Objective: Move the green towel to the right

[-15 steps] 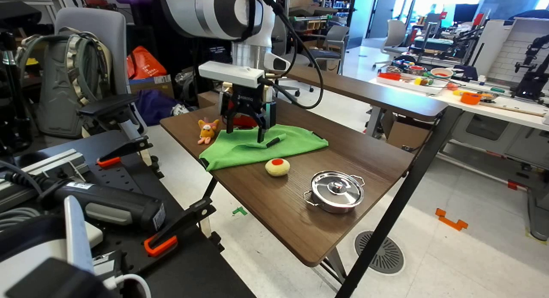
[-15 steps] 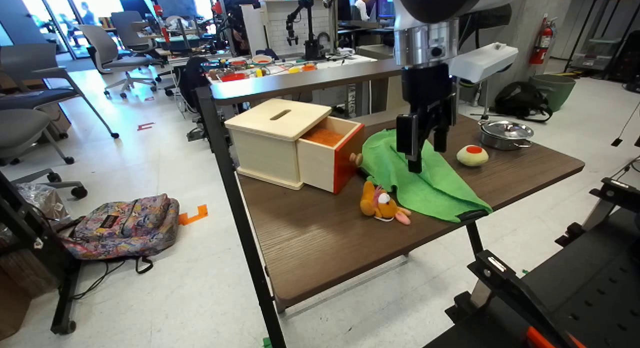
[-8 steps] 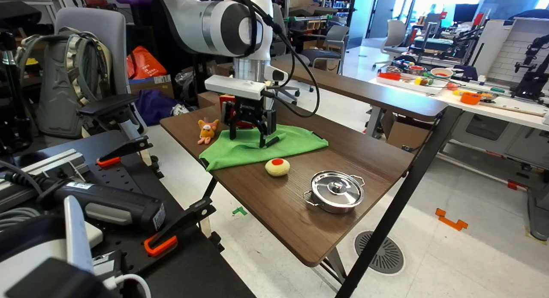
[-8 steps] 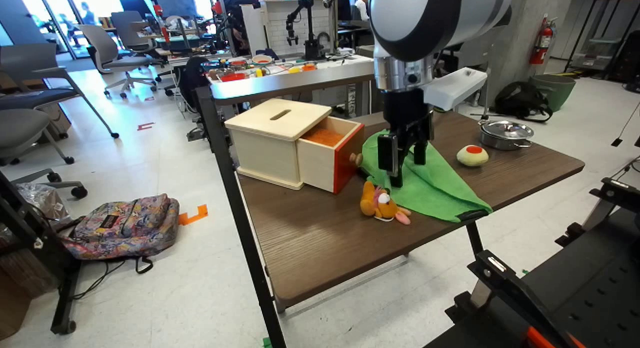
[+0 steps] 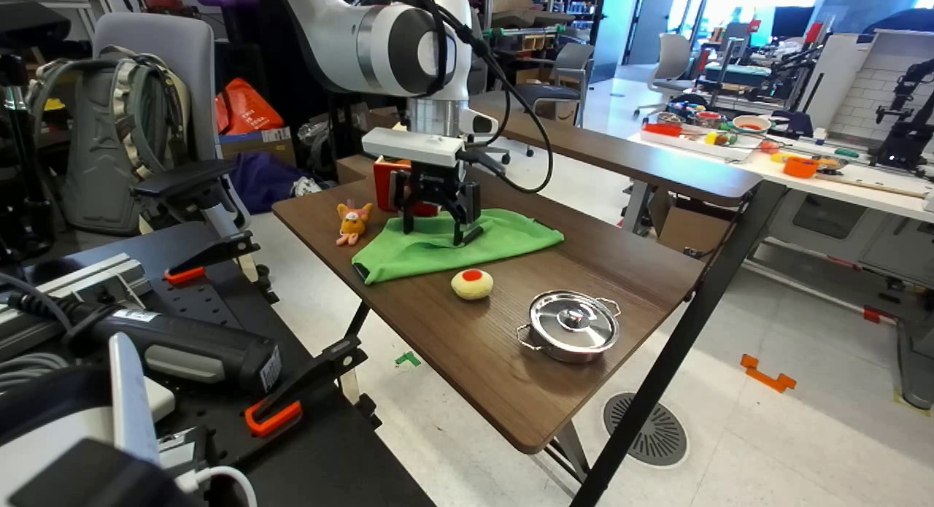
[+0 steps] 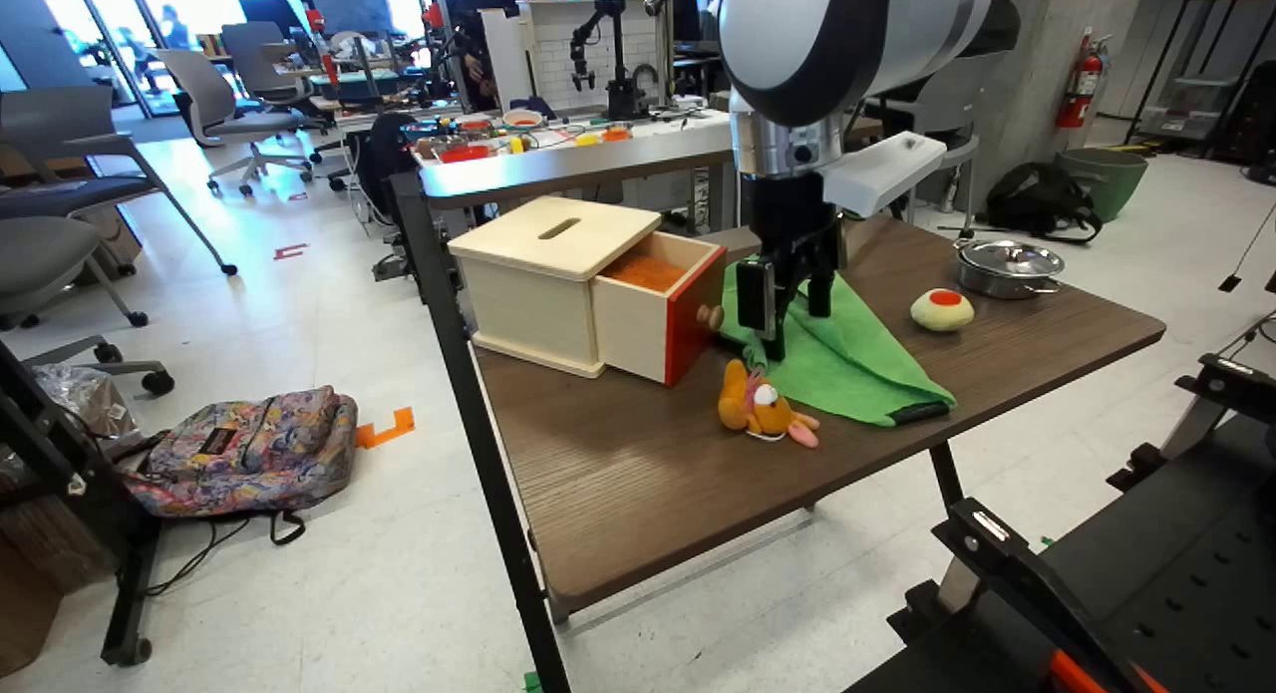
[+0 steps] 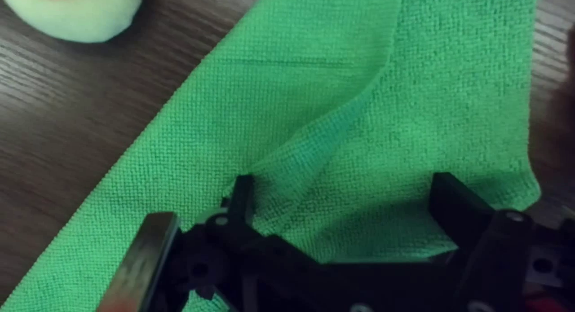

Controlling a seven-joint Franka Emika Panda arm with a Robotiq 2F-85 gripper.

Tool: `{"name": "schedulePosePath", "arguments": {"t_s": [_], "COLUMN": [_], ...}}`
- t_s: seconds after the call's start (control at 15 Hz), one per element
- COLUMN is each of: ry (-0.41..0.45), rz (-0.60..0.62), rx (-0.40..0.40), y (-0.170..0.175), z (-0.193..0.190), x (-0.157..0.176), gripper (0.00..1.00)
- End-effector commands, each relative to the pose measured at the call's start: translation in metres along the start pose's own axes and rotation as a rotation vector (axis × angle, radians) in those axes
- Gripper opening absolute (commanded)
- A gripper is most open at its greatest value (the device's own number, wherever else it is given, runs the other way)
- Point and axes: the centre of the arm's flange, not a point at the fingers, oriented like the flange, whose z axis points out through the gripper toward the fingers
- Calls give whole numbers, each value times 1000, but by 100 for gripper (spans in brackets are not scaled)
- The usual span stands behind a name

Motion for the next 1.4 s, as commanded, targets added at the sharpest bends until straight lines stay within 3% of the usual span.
{"name": "schedulePosePath", "arguments": {"t_s": [0.0, 0.47, 1.33], "ry": [0, -28, -88], "rz": [13, 59, 246], "rx": [-12, -10, 100], "y": [17, 50, 143], "z": [6, 5, -7], "x": [22, 43, 64], "gripper": [100, 100, 100]}}
